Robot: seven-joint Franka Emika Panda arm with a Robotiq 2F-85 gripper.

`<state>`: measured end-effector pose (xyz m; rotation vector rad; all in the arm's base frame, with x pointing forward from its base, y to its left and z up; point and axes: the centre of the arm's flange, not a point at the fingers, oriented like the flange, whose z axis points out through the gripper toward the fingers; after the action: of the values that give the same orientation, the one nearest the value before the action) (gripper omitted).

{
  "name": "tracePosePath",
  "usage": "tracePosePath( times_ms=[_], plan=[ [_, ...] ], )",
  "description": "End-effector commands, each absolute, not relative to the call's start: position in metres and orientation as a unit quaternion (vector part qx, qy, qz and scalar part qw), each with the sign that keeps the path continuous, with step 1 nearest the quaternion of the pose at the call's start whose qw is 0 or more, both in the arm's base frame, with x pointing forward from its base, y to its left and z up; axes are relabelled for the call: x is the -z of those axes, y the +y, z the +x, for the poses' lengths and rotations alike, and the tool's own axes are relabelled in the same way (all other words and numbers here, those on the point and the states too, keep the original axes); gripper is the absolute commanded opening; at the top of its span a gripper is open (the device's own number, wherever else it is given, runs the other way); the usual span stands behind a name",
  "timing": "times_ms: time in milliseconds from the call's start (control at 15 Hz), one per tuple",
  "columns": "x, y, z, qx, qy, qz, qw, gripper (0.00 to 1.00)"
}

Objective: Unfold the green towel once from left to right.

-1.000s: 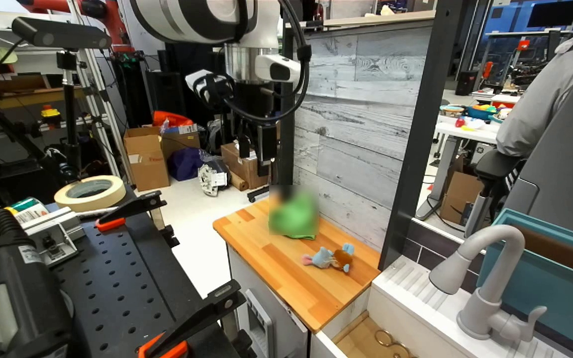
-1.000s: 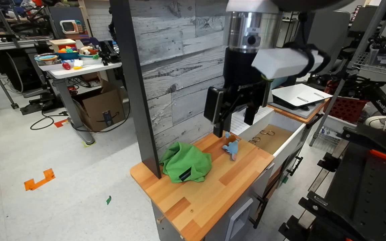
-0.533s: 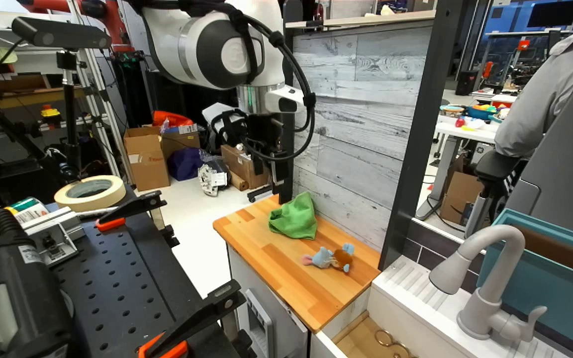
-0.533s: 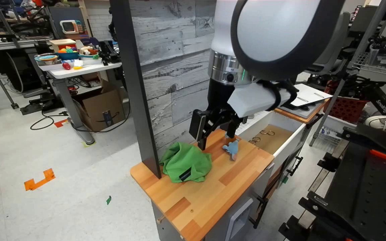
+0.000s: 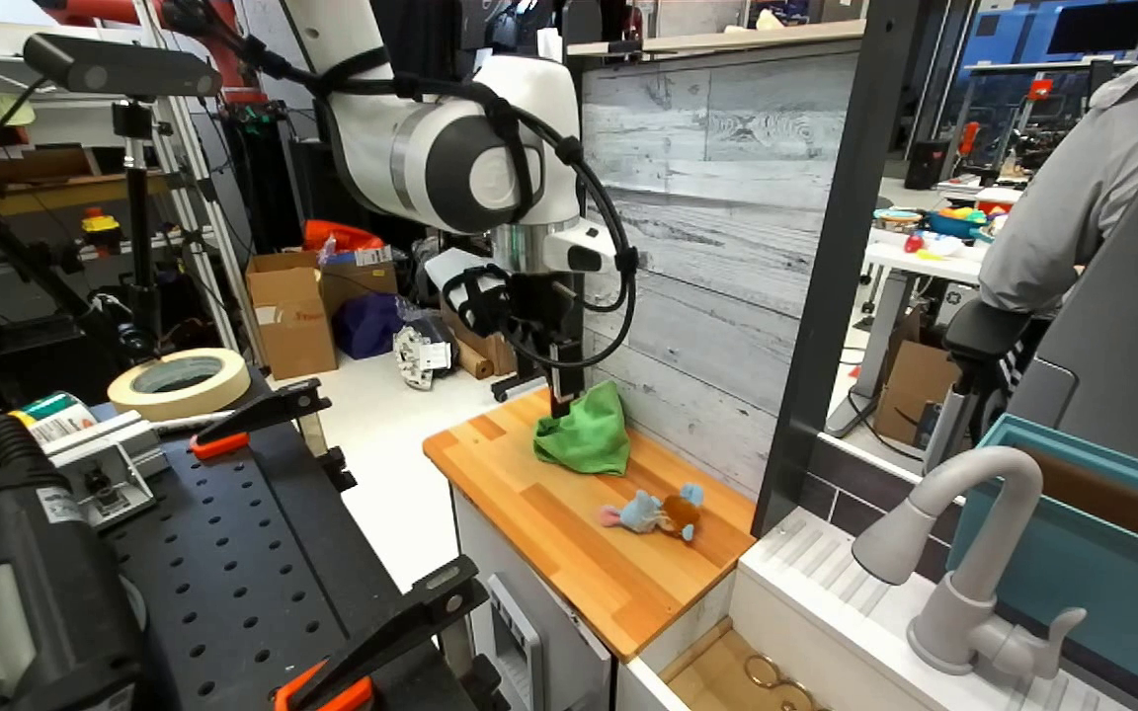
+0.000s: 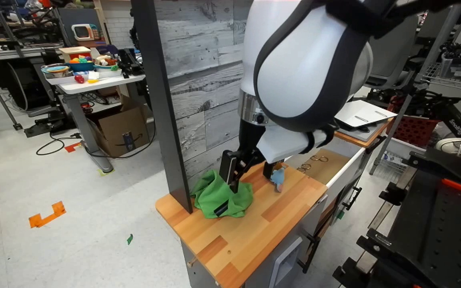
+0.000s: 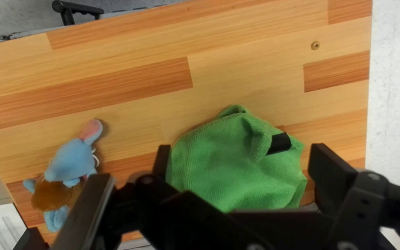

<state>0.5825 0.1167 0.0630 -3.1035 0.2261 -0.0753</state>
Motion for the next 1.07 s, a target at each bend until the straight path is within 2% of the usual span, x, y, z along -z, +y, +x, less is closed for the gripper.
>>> tracePosePath(
  times_ms=[0,200,267,533,1000],
  plan=[
    [-0.036,0.126,0.605,0.022,0.092,-0.996,0.008,1.00],
    [-0.030,0.127,0.610,-0.012,0.096,-0.995,0.000,1.00],
    [-0.033,0.121,0.594,0.008,0.084,-0.996,0.008,1.00],
    [-0.031,0.121,0.599,-0.008,0.087,-0.996,0.004,1.00],
    [-0.020,0.127,0.598,0.041,0.065,-0.997,-0.014,1.00]
  ],
)
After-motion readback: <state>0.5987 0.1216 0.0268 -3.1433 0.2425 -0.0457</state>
